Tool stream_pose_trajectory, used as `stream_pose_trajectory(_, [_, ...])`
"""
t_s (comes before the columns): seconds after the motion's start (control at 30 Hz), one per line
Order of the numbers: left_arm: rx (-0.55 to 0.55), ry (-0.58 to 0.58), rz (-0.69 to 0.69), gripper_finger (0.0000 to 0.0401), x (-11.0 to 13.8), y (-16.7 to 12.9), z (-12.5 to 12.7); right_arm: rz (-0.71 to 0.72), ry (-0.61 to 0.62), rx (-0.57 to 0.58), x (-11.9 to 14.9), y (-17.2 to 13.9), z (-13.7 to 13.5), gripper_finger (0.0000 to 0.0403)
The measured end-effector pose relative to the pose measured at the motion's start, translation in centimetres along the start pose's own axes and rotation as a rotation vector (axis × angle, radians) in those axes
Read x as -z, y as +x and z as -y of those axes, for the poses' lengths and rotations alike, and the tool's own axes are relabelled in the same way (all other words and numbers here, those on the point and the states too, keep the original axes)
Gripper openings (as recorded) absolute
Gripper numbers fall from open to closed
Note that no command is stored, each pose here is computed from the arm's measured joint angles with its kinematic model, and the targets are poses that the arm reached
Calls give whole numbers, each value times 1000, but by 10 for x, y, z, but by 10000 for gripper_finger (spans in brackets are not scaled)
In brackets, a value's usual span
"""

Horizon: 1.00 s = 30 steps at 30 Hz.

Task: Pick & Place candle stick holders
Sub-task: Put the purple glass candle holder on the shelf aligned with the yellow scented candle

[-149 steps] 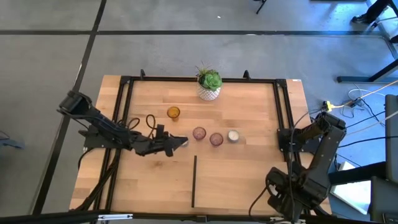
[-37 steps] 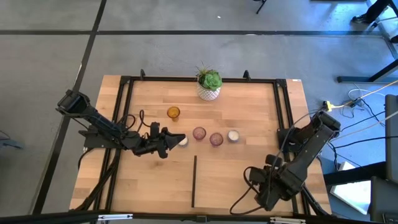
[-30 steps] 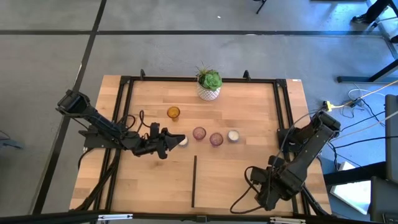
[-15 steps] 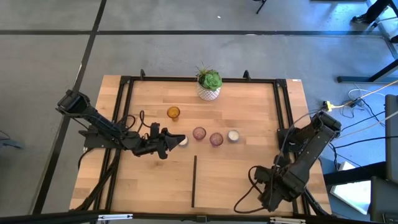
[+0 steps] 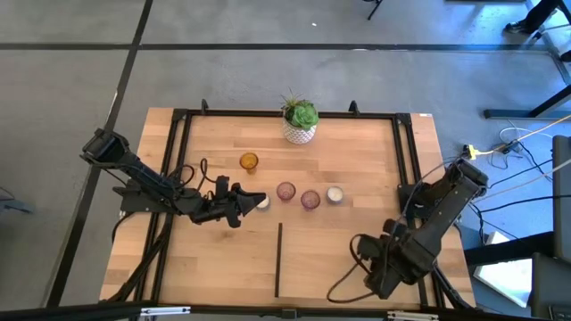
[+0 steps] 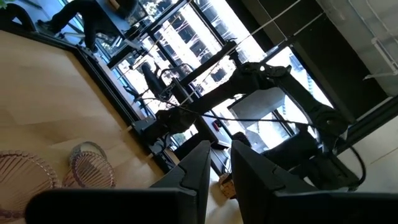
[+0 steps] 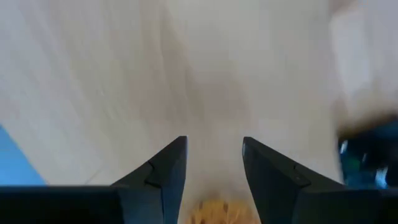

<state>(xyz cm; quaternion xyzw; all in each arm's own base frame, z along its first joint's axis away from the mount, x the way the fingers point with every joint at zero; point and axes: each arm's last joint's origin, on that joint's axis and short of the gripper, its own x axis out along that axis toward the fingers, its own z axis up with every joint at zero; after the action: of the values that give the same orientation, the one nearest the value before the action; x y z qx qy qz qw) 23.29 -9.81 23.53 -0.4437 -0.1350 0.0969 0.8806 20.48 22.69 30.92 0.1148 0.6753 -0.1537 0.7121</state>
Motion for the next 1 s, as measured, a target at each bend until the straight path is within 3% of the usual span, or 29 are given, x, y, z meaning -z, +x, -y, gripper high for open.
stream_pose_trajectory(0.23, [76, -65, 75, 59, -9, -1, 9, 208, -23, -43, -36, -36, 11, 160])
stream_pose_trajectory(0.4, [129, -13, 89, 59, -14, -2, 14, 285, 2, -32, -63, -48, 27, 160])
stream_pose_trajectory(0.67, [109, 30, 24, 59, -10, 1, 8, 281, 171, 27, -111, -44, 66, 160])
stream_pose_trajectory(1.0, [218, -2, -50, 59, -25, 20, -5, 225, 253, 84, -147, -38, 111, 160])
